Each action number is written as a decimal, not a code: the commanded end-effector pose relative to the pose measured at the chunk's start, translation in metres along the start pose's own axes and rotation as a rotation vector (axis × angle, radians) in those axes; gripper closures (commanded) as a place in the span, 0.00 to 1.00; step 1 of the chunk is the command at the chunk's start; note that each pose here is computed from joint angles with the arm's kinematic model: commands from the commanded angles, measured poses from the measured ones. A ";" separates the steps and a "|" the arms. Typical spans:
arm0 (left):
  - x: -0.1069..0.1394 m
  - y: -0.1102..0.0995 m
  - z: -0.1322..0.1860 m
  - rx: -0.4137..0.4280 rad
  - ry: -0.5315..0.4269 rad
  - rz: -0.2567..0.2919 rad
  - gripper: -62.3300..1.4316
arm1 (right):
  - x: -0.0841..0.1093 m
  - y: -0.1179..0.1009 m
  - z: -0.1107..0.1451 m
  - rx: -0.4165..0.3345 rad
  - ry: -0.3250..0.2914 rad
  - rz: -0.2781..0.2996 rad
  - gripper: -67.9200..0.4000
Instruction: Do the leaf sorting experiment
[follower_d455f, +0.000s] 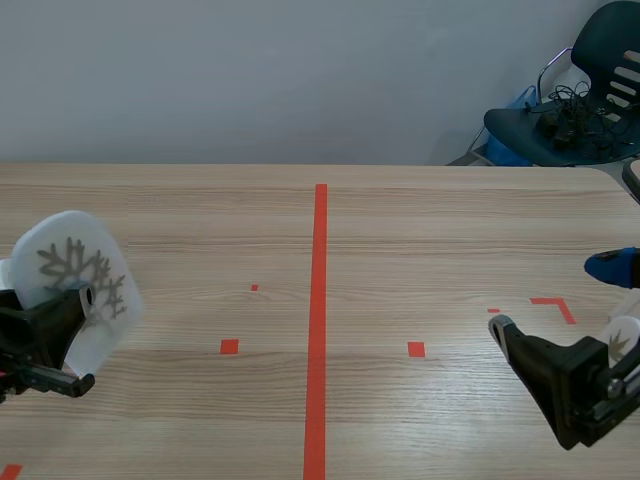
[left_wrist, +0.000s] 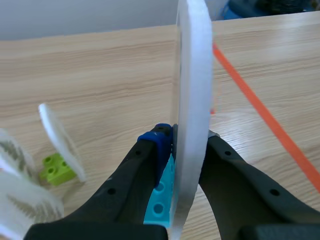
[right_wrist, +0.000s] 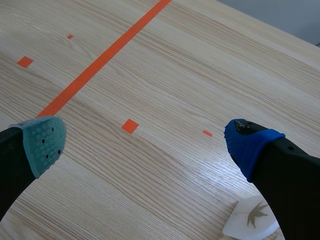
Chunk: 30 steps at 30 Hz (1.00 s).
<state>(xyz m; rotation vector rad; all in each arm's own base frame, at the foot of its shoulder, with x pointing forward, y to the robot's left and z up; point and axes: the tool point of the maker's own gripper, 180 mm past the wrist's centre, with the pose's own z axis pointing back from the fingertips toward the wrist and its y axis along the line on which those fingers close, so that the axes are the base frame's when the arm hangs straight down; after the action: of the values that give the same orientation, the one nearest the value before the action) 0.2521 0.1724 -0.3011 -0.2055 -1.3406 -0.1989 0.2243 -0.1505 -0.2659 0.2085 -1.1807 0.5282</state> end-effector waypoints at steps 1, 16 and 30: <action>0.006 0.003 -0.006 0.023 -0.044 0.027 0.87 | 0.012 0.000 -0.002 0.000 -0.040 0.006 0.00; -0.039 0.047 -0.026 0.205 0.008 0.097 0.87 | 0.012 0.000 -0.002 0.000 -0.037 0.006 0.00; -0.010 0.040 -0.029 0.177 -0.089 0.084 0.52 | 0.012 0.000 -0.002 0.000 -0.036 0.006 0.00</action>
<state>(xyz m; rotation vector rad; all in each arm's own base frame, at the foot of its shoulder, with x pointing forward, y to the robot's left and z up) 0.2813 0.2088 -0.3391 -0.1090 -1.3631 0.0144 0.2241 -0.1506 -0.2664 0.2080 -1.1776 0.5286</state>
